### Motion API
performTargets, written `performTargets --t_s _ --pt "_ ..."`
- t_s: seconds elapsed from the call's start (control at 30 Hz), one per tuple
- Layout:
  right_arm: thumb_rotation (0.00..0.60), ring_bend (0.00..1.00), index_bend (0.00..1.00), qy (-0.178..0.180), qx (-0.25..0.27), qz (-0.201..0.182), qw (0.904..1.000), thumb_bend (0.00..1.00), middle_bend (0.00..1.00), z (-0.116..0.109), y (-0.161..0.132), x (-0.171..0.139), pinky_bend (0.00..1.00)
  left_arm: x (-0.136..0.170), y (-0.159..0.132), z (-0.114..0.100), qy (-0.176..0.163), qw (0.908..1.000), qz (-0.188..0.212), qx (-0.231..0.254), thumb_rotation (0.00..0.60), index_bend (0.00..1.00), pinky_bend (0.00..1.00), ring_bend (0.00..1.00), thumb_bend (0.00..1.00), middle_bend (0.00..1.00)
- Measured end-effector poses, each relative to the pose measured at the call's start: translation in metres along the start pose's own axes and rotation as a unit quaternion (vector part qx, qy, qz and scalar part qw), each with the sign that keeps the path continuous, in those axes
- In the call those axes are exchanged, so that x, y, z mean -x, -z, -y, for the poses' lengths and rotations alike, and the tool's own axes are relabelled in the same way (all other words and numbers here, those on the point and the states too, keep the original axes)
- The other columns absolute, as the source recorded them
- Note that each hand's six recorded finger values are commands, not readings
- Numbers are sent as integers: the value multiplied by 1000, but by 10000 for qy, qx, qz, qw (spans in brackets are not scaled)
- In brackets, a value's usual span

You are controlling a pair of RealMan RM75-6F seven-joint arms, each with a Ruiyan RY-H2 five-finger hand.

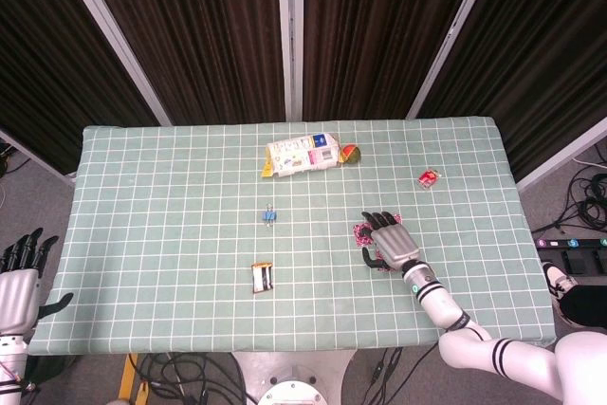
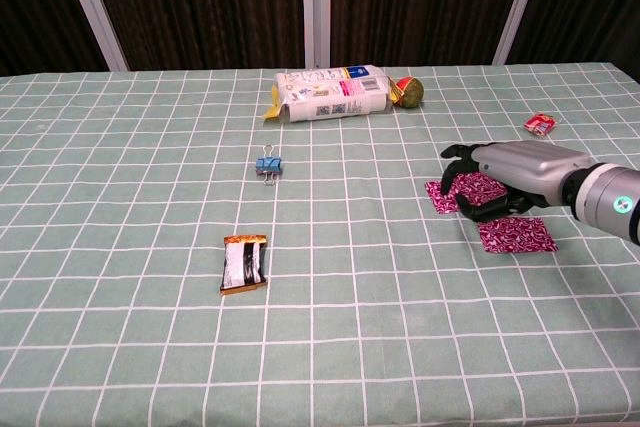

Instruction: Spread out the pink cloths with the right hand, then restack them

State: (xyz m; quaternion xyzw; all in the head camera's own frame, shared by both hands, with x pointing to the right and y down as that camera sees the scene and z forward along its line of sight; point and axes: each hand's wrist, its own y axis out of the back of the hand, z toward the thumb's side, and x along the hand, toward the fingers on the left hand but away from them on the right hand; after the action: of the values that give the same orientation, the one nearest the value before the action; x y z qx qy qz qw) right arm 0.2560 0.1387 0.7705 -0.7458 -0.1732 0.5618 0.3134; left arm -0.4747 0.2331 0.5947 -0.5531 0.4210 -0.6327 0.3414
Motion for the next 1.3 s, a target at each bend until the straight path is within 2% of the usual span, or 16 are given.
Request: performTargets --t_s 0.27,0.43,0.87,1.3 --pt "250 0 273 -61 10 556 9984 544 0 0 48 -13 0 0 -2 1 1 10000 35 0 600 188 124 72 16 143" --pt "250 0 272 -125 35 720 9973 545 0 4 62 -15 0 -1 -4 -1 -16 10000 58 -16 600 188 124 72 17 143" --pt "252 0 272 -151 27 527 9985 544 0 7 49 -6 0 2 -2 -1 2 10000 -14 -20 600 188 124 72 16 143" --pt "253 0 268 -194 -93 218 9995 541 0 9 21 3 0 4 3 2 39 10000 -80 1 600 188 124 72 16 143"
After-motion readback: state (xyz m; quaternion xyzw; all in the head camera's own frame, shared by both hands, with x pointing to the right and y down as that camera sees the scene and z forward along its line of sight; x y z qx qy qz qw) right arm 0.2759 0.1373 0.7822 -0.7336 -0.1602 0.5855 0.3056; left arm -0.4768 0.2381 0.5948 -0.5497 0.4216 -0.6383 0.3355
